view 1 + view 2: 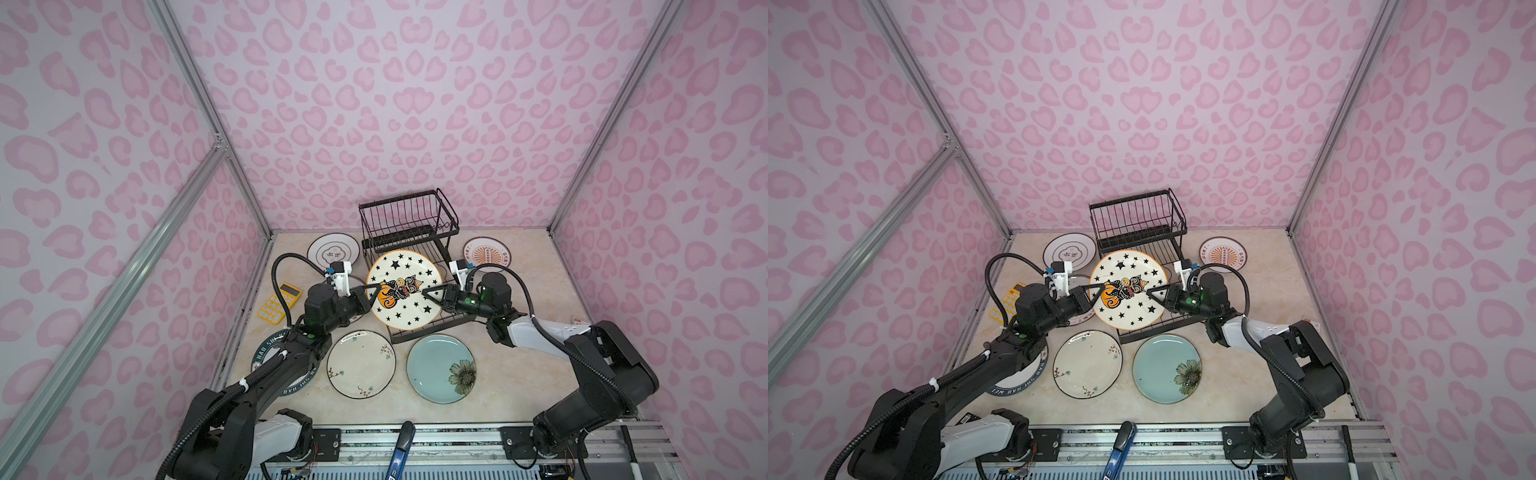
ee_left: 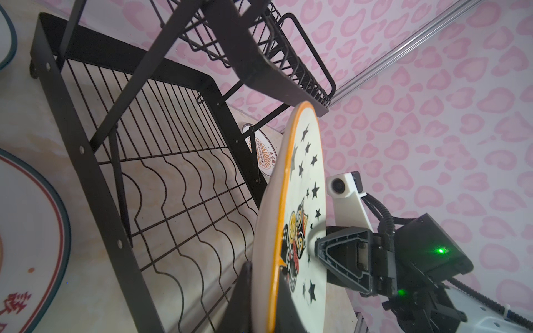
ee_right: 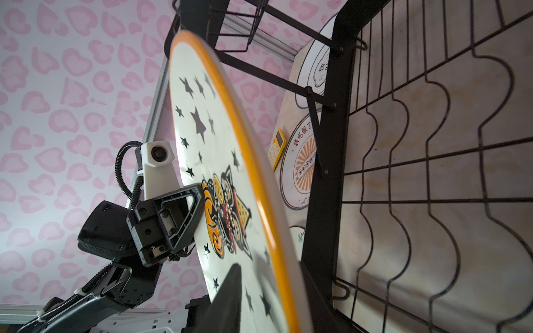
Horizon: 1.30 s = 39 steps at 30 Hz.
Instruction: Load the plates into the dish rack
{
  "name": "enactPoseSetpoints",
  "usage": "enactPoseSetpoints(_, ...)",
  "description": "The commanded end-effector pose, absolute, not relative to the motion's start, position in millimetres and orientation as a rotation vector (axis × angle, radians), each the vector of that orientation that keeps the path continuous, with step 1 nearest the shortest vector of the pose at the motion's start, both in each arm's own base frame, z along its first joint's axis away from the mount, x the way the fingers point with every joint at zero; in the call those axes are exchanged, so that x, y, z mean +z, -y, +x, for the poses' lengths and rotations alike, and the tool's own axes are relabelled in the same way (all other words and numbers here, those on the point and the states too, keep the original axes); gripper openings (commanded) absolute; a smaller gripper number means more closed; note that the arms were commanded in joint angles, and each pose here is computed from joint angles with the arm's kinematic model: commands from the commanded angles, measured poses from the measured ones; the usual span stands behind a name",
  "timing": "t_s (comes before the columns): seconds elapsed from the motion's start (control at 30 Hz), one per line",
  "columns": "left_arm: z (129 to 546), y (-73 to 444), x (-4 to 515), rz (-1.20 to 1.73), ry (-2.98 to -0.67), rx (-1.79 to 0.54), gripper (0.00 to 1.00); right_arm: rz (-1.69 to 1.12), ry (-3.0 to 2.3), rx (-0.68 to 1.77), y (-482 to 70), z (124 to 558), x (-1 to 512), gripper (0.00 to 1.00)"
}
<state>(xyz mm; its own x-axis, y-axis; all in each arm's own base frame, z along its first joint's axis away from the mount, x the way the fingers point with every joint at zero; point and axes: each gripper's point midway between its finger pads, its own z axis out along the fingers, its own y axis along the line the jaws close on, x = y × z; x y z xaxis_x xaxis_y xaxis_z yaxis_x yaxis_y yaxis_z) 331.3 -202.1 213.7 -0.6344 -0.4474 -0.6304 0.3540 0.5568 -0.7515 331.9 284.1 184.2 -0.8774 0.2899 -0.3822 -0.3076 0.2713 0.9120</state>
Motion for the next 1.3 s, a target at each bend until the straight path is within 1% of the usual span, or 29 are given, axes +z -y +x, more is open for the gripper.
enactPoseSetpoints(0.0, 327.5, 207.1, 220.3, -0.009, -1.904, -1.186, 0.02, -0.139, -1.934, 1.703, -292.4, 327.7, 214.7, 0.3)
enactPoseSetpoints(0.2, 327.5, 207.6, 218.0, -0.005, -1.917, -1.179, 0.02, -0.136, -1.935, 1.706, -292.9, 328.5, 214.4, 0.27)
enactPoseSetpoints(0.27, 327.6, 207.9, 217.9, -0.004, -1.918, -1.18, 0.02, -0.137, -1.933, 1.707, -293.2, 328.4, 215.2, 0.23)
enactPoseSetpoints(0.33, 327.7, 208.0, 218.1, -0.003, -1.918, -1.18, 0.02, -0.136, -1.931, 1.707, -292.9, 328.9, 215.1, 0.17)
enactPoseSetpoints(0.4, 327.9, 208.1, 217.7, -0.004, -1.92, -1.179, 0.02, -0.138, -1.93, 1.708, -293.3, 328.7, 215.7, 0.14)
enactPoseSetpoints(0.57, 327.8, 208.3, 217.8, -0.003, -1.922, -1.18, 0.02, -0.142, -1.925, 1.712, -293.1, 328.2, 216.4, 0.02)
enactPoseSetpoints(0.63, 327.5, 208.6, 217.6, -0.003, -1.923, -1.182, 0.02, -0.142, -1.923, 1.713, -292.9, 327.6, 216.3, 0.0)
enactPoseSetpoints(0.83, 327.2, 209.5, 219.4, 0.007, -1.921, -1.186, 0.02, -0.153, -1.911, 1.715, -291.3, 326.0, 218.9, 0.0)
enactPoseSetpoints(0.9, 326.8, 209.3, 219.7, 0.008, -1.921, -1.185, 0.05, -0.156, -1.903, 1.715, -289.8, 326.0, 221.1, 0.0)
enactPoseSetpoints(0.97, 325.8, 209.1, 218.9, 0.009, -1.923, -1.184, 0.11, -0.159, -1.899, 1.714, -287.6, 325.3, 222.4, 0.0)
enactPoseSetpoints(1.2, 323.9, 208.5, 223.1, 0.027, -1.918, -1.173, 0.34, -0.166, -1.892, 1.69, -275.4, 325.5, 227.0, 0.0)
enactPoseSetpoints(1.27, 324.1, 208.3, 224.2, 0.031, -1.919, -1.169, 0.39, -0.171, -1.886, 1.684, -271.4, 325.2, 229.7, 0.0)
